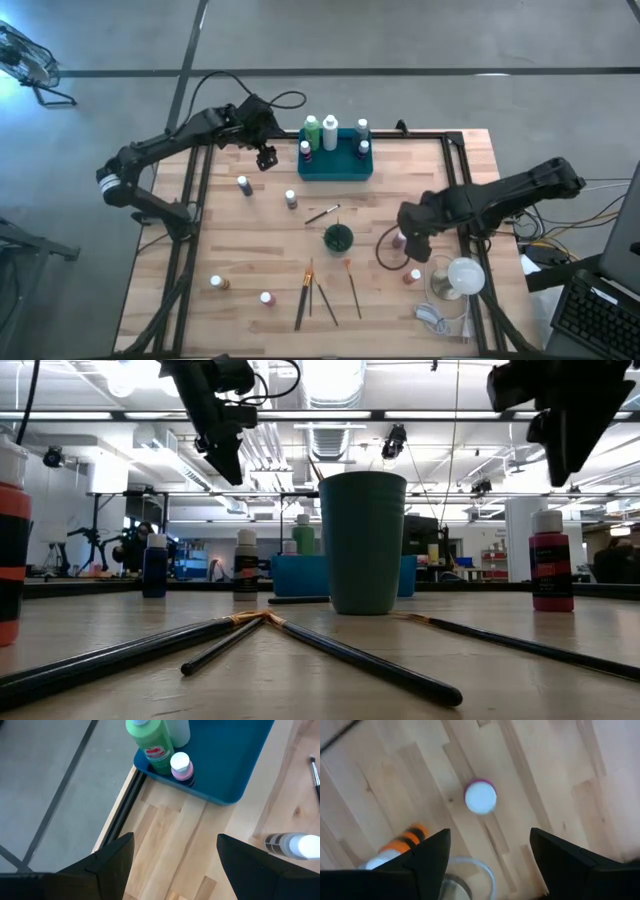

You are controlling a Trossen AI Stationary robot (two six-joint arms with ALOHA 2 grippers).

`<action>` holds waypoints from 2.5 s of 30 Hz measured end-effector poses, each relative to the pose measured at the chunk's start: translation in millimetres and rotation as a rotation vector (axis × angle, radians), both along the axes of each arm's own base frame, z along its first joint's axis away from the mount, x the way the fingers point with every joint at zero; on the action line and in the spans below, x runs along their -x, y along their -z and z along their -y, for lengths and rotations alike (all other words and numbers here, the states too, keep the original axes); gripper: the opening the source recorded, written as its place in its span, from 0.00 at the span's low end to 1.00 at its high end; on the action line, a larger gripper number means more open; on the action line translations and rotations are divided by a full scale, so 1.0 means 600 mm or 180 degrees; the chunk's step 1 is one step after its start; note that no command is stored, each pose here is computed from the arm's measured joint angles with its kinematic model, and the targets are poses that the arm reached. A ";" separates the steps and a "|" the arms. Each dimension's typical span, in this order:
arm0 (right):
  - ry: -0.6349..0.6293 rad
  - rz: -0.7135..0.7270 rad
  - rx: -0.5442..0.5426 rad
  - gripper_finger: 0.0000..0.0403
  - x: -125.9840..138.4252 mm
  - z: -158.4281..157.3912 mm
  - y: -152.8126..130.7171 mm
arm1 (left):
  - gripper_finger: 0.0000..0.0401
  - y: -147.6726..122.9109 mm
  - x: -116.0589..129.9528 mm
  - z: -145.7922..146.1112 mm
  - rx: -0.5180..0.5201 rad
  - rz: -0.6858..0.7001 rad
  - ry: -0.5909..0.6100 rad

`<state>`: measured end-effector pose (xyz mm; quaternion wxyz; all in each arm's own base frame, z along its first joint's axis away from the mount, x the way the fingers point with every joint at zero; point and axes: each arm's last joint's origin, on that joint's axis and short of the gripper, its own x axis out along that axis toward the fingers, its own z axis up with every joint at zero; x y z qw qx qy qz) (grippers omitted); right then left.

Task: Pick & Place Paint Supplies
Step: Put the red paint bottle into the blue bin

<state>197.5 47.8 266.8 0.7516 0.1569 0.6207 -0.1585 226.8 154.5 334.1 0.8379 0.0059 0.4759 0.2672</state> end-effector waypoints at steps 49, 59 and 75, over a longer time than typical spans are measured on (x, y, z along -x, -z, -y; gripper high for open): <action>-0.0089 -0.0340 0.0243 0.48 -0.054 -0.005 0.089 | 0.72 0.003 0.003 0.002 0.0022 -0.0096 0.0044; -0.0089 -0.0315 0.0236 0.44 -0.053 -0.004 0.094 | 0.72 0.003 0.003 0.002 0.0022 -0.0095 0.0043; -0.0107 -0.0279 0.0225 0.28 -0.054 -0.005 0.094 | 0.72 0.010 0.003 0.002 0.0046 -0.0132 0.0042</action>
